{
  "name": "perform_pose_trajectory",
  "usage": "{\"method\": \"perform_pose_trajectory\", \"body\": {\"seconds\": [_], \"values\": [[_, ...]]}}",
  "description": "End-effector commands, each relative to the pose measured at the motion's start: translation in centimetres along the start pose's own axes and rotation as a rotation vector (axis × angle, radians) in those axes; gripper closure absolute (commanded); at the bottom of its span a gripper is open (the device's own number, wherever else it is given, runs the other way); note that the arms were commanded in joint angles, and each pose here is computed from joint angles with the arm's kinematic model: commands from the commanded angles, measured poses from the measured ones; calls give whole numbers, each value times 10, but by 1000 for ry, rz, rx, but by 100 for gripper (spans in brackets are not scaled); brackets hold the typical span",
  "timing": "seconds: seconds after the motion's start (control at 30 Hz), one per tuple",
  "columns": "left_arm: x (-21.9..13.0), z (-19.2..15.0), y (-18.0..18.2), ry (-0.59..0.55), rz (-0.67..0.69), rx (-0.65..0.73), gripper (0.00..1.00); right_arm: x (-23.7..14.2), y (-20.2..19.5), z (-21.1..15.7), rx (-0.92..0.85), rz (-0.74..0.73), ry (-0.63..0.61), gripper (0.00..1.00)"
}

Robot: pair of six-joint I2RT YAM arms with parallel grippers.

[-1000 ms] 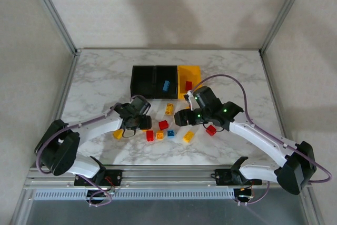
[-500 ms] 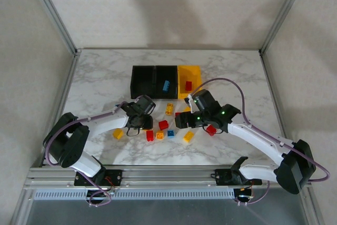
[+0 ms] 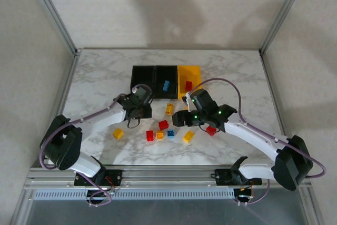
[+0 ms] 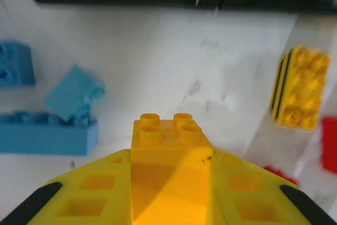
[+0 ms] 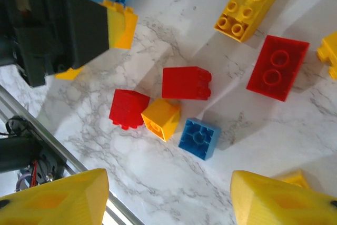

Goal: Sort the legos into containers by color
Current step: Pick up the lego from the center of the table, then place the lego in the container.

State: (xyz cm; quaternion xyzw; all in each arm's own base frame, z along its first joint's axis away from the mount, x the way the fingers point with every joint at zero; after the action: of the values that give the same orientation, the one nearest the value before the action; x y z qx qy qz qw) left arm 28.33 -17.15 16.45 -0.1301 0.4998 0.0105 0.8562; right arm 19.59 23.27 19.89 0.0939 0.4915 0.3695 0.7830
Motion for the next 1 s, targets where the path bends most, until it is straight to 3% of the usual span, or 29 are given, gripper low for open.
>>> {"method": "perform_pose_trajectory", "body": {"seconds": [0.0, 0.5, 0.97], "values": [[-12, 31, -3, -73, 21, -19, 77, 4, 11, 20, 7, 57, -82, 38], [22, 118, -2, -141, 91, -90, 77, 23, 17, 48, 52, 31, -184, 39], [85, 131, -2, -74, 164, -83, 75, 21, 12, 42, 68, 4, -186, 38]]}}
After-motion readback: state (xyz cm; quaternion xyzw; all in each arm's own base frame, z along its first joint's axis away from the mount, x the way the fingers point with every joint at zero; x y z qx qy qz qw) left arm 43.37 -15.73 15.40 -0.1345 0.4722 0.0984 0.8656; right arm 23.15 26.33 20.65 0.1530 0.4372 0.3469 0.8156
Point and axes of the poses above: each hand's point on the last joint's axis, 136 mm out from that joint toward the fingers, its own x axis out along the fingers, its own y axis along the line the jaws close on, z = x × y, the point moved 7 cm from there along -x, back along the fingers, and after that the axes turned 6 degrees about -x, right-handed, at the moved point
